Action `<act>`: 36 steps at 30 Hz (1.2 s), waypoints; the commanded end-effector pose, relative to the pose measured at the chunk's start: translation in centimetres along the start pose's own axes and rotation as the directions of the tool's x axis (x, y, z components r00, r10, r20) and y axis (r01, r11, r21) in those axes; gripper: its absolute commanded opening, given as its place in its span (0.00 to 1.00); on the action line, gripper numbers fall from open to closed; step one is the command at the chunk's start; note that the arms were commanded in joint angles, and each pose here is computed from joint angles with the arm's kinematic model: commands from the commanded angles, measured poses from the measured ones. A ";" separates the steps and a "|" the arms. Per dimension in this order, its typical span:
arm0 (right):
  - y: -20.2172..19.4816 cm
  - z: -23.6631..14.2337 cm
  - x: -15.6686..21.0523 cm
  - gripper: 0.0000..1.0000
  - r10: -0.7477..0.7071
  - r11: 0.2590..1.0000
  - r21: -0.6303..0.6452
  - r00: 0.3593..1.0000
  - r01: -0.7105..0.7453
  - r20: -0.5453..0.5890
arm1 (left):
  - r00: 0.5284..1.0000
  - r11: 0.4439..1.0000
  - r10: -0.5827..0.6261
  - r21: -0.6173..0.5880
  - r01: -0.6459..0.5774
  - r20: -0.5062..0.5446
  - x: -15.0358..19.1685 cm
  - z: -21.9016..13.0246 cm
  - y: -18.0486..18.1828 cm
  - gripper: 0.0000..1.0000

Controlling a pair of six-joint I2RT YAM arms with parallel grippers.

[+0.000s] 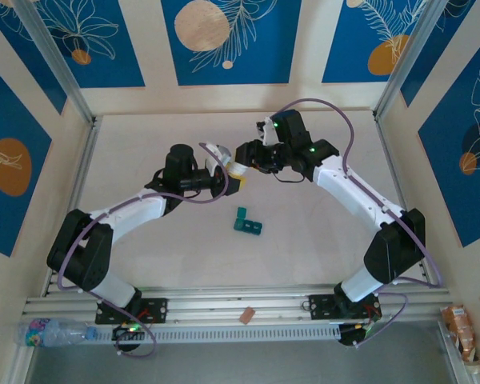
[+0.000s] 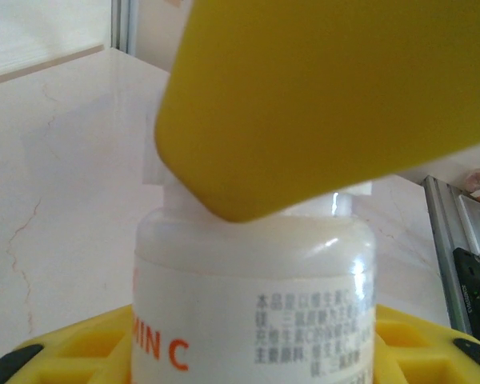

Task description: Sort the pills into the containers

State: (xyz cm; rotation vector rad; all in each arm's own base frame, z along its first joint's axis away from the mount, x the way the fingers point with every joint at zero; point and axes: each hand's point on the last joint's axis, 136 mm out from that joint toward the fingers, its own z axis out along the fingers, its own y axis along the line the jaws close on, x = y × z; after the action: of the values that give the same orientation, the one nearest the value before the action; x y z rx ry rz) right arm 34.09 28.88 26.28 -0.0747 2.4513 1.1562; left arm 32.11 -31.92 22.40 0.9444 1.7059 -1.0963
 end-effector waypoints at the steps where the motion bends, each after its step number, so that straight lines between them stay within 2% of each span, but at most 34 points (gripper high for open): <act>1: 1.3 -0.9 -0.4 0.45 -0.123 0.988 -0.093 0.992 0.126 0.035 | 0.997 0.999 0.032 0.036 -0.034 0.066 -2.5 -0.2 -0.9 0.00; 3: 2.4 -1.3 0.0 0.45 -0.238 0.950 -0.196 0.970 0.242 0.044 | 0.996 0.998 0.023 0.060 -0.028 0.089 -3.1 -0.4 -1.4 0.00; 6: 3.4 -2.1 0.7 0.46 -0.338 0.887 -0.311 0.939 0.341 0.067 | 0.993 0.996 0.008 0.086 -0.019 0.118 -3.8 -0.6 -1.9 0.00; 8: 3.2 -2.5 0.4 0.47 -0.332 0.877 -0.342 0.940 0.336 0.074 | 0.992 0.996 0.002 0.090 -0.013 0.127 -4.0 -0.6 -1.9 0.00; 10: 3.2 -3.0 -0.1 0.52 -0.303 0.881 -0.358 0.950 0.311 0.078 | 0.992 0.997 -0.001 0.075 -0.009 0.124 -3.9 -0.5 -1.6 0.00; 13: 3.3 -3.7 -0.9 0.69 -0.257 0.908 -0.319 0.962 0.272 0.087 | 0.995 0.999 0.008 0.040 -0.012 0.101 -3.4 -0.4 -1.0 0.00; 16: 2.7 -4.3 -1.6 0.77 -0.189 0.948 -0.242 0.978 0.206 0.092 | 0.997 1.000 0.026 -0.016 -0.025 0.077 -2.9 -0.4 -0.1 0.00; 20: -0.5 -4.0 -2.2 0.77 0.022 0.998 -0.056 0.997 -0.018 0.075 | 0.997 0.997 0.047 -0.070 -0.043 0.061 -2.6 -0.4 0.8 0.00; 23: -1.4 -3.4 -2.1 0.78 0.125 0.992 -0.012 0.990 -0.125 0.063 | 0.997 0.994 0.062 -0.094 -0.056 0.055 -2.5 -0.3 1.3 0.00; 32: -0.3 -1.1 -1.5 0.77 0.117 0.993 0.006 0.993 -0.117 0.012 | 0.997 0.993 0.070 -0.093 -0.067 0.027 -1.8 0.2 1.6 0.00; 36: -0.1 -0.2 -1.2 0.73 0.105 0.994 0.009 0.995 -0.105 -0.001 | 0.997 0.994 0.073 -0.086 -0.071 0.021 -1.8 0.4 1.4 0.00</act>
State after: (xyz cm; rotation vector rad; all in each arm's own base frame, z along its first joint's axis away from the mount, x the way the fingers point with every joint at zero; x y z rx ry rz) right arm 35.17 28.22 26.53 0.0486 2.4746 1.1998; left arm 33.80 -31.48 22.66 0.8960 1.7112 -0.9917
